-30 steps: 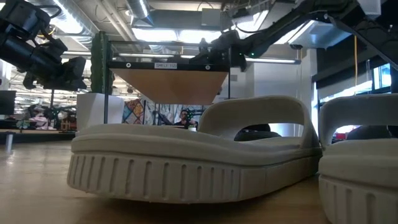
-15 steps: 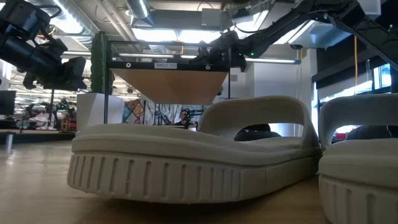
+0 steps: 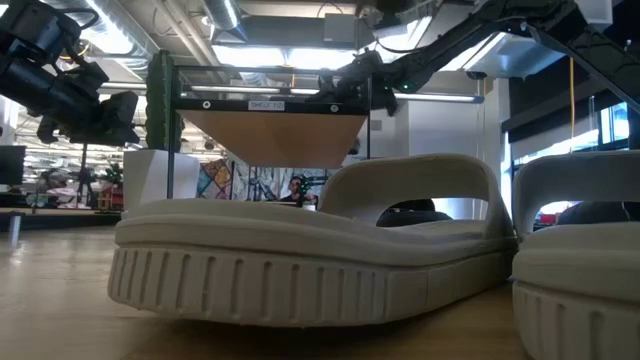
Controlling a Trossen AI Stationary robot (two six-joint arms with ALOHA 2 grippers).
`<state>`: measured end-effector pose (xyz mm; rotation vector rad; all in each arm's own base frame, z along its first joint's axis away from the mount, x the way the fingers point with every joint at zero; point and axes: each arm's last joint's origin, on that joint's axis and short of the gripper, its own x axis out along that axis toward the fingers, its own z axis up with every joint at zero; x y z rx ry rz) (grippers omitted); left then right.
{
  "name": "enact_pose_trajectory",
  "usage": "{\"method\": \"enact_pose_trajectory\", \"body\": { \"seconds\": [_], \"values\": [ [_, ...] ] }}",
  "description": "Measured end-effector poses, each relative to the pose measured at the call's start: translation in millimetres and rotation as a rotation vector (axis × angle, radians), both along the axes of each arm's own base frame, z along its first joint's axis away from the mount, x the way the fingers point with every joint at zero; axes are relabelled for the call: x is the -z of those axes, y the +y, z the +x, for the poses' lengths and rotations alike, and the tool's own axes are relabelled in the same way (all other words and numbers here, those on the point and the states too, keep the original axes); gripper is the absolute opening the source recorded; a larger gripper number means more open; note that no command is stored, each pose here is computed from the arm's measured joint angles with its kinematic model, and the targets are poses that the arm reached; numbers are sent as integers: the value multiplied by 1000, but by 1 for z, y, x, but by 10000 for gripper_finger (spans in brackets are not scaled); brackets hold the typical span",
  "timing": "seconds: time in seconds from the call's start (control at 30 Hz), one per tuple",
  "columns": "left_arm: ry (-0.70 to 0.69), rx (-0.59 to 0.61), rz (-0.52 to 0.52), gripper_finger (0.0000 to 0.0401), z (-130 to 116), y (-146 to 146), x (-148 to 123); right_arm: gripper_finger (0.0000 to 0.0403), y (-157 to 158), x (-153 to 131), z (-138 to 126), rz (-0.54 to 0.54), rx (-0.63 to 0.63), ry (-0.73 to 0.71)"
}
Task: Pick and place slides into the shelf
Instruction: Put the top right black slide on the shelf
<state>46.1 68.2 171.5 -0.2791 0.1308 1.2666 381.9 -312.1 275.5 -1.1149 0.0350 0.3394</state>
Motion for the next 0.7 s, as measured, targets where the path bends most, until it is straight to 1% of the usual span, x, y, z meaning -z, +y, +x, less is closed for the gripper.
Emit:
{"method": "enact_pose_trajectory", "body": {
  "seconds": [0.13,0.27,0.4,0.53,0.63,0.7],
  "values": [
    [0,0,0,147,0,0,0,20,0,1,0,2,4,6],
    [0,0,0,147,0,0,0,21,0,1,1,-14,40,12],
    [0,0,0,147,0,0,0,21,-2,8,4,-14,45,18],
    [0,0,0,147,0,0,0,22,-2,11,6,-54,54,18],
    [0,1,0,147,0,0,0,22,-1,10,7,-30,58,16],
    [1,1,0,147,0,0,0,22,-1,9,8,28,75,20]
  ]
}}
